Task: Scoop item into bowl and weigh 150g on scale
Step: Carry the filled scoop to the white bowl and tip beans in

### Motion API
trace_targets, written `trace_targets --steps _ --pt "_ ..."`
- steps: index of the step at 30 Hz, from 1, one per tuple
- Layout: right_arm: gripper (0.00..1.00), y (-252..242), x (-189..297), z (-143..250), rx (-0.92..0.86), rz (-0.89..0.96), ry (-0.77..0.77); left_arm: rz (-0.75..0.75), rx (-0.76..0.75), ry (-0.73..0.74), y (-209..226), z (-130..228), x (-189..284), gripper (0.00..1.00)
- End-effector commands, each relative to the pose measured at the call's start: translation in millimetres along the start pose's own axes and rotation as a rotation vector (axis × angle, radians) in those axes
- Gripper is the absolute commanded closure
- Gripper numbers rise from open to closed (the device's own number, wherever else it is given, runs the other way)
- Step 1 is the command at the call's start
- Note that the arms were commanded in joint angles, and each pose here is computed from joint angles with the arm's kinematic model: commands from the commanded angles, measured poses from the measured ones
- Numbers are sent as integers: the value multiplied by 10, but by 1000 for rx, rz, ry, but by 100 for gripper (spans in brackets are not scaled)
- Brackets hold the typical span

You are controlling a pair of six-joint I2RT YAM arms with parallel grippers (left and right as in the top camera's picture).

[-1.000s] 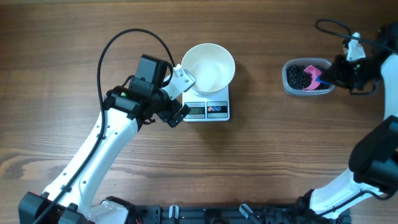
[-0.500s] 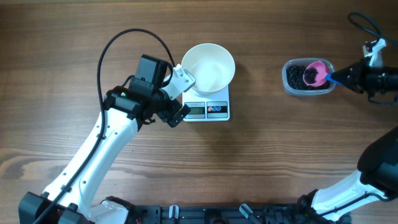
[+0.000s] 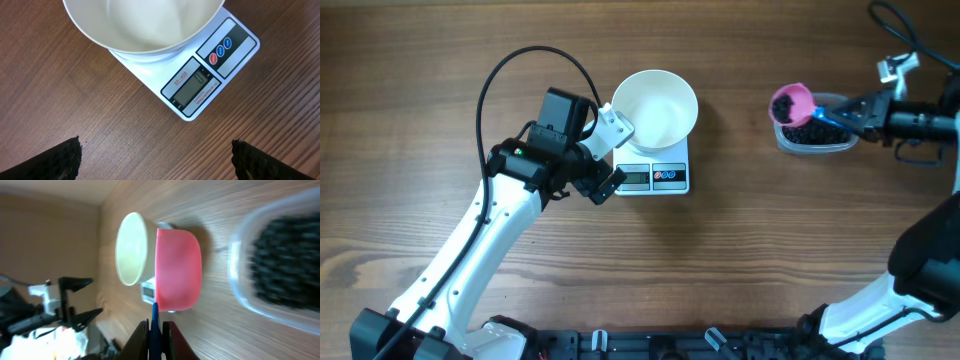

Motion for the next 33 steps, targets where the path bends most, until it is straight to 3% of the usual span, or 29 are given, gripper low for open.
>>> trace_targets --steps 1,9,14,19,29,33 --pt "96 317 -246 61 35 -138 51 8 -17 -12 -14 -6 19 0" --pt "96 711 -812 324 80 -173 207 8 -17 -12 -14 -4 18 0" --pt "96 857 -1242 408 131 15 256 8 -17 -12 -14 -6 19 0" --pt "96 999 -1490 348 271 330 149 8 -17 -12 -14 -4 18 0" --pt "96 1384 -1831 415 652 756 -112 8 -17 -12 -14 -4 18 0" --pt "96 1493 -1888 461 730 827 -180 8 -17 -12 -14 -6 19 0"
Point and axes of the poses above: each gripper's point midway between its finger pads, its own x axis back along the fingers, its own y axis along the line the jaws close on, z = x × y, the point moved 1 cm from there along x, back along the fingers, and after that the axes turned 11 degrees about -x, right-handed, at the moved point
